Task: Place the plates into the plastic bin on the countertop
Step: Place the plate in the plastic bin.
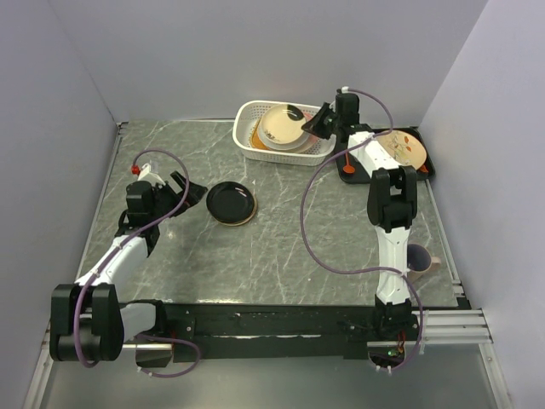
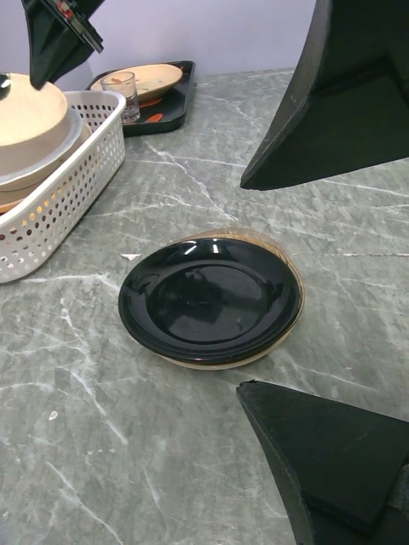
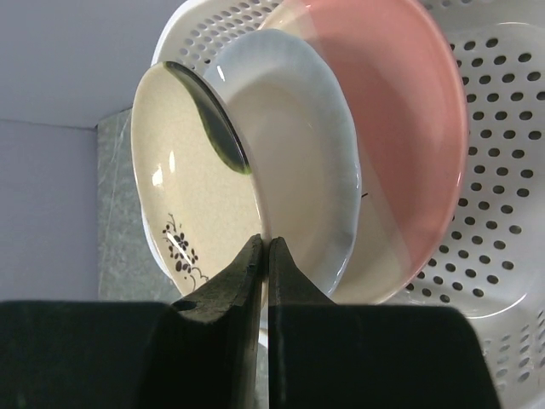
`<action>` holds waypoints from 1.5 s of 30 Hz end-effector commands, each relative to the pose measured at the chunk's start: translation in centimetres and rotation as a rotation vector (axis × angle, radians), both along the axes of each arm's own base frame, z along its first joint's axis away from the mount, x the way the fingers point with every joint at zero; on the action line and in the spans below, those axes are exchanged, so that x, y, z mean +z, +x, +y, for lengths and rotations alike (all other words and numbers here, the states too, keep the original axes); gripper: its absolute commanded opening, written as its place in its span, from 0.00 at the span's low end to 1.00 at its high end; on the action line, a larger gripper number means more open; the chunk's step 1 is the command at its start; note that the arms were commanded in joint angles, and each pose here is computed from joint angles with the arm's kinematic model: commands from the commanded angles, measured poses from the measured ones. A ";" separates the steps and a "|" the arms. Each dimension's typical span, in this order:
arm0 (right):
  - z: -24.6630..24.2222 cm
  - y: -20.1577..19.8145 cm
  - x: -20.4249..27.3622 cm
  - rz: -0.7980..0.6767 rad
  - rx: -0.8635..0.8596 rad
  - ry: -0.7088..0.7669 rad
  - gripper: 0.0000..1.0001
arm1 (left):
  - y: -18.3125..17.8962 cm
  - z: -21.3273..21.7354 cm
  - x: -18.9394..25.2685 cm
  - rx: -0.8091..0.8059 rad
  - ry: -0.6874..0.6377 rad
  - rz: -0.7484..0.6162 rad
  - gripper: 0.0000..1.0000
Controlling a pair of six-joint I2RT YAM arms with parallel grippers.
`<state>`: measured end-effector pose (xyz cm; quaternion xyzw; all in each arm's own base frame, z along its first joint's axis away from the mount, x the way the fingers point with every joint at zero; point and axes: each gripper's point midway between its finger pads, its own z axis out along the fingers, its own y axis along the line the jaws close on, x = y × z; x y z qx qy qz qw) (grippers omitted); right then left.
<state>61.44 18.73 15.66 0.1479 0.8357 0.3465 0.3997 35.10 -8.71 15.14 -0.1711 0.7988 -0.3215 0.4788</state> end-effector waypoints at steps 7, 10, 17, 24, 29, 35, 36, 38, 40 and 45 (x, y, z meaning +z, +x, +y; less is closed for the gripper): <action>-0.6 1.7 3.1 -0.080 -0.041 0.002 0.05 | 0.6 -0.2 1.1 -0.024 0.009 -0.046 0.99; -0.9 1.7 2.4 -0.057 -0.050 -0.011 0.08 | 0.6 -0.1 1.1 -0.023 0.011 -0.047 0.99; -1.4 1.7 1.6 -0.040 -0.061 -0.022 0.12 | 0.4 -0.2 0.9 -0.027 0.007 -0.044 0.99; -2.0 1.5 0.7 -0.023 -0.070 -0.036 0.18 | 0.2 -0.2 0.9 -0.024 0.004 -0.043 0.99; -1.9 1.2 0.2 -0.012 -0.061 -0.035 0.39 | 0.1 -0.2 0.9 -0.023 0.005 -0.045 0.99; -2.4 0.2 2.3 -0.065 -0.081 -0.036 0.61 | 0.1 -0.3 0.5 -0.031 0.000 -0.036 0.99; -2.6 0.1 2.7 -0.079 -0.084 -0.037 0.63 | 0.2 -0.3 0.3 -0.029 0.000 -0.031 0.99; -2.7 -0.2 3.7 -0.096 -0.085 -0.039 0.66 | 0.3 -0.4 0.1 -0.035 -0.001 -0.030 0.99; -2.7 -0.5 4.3 -0.108 -0.082 -0.040 0.67 | 0.4 -0.5 -0.4 -0.041 -0.005 -0.014 0.99; -2.6 -2.2 5.5 -0.132 -0.072 -0.016 0.67 | 0.9 -0.5 -2.2 -0.041 0.000 0.040 0.97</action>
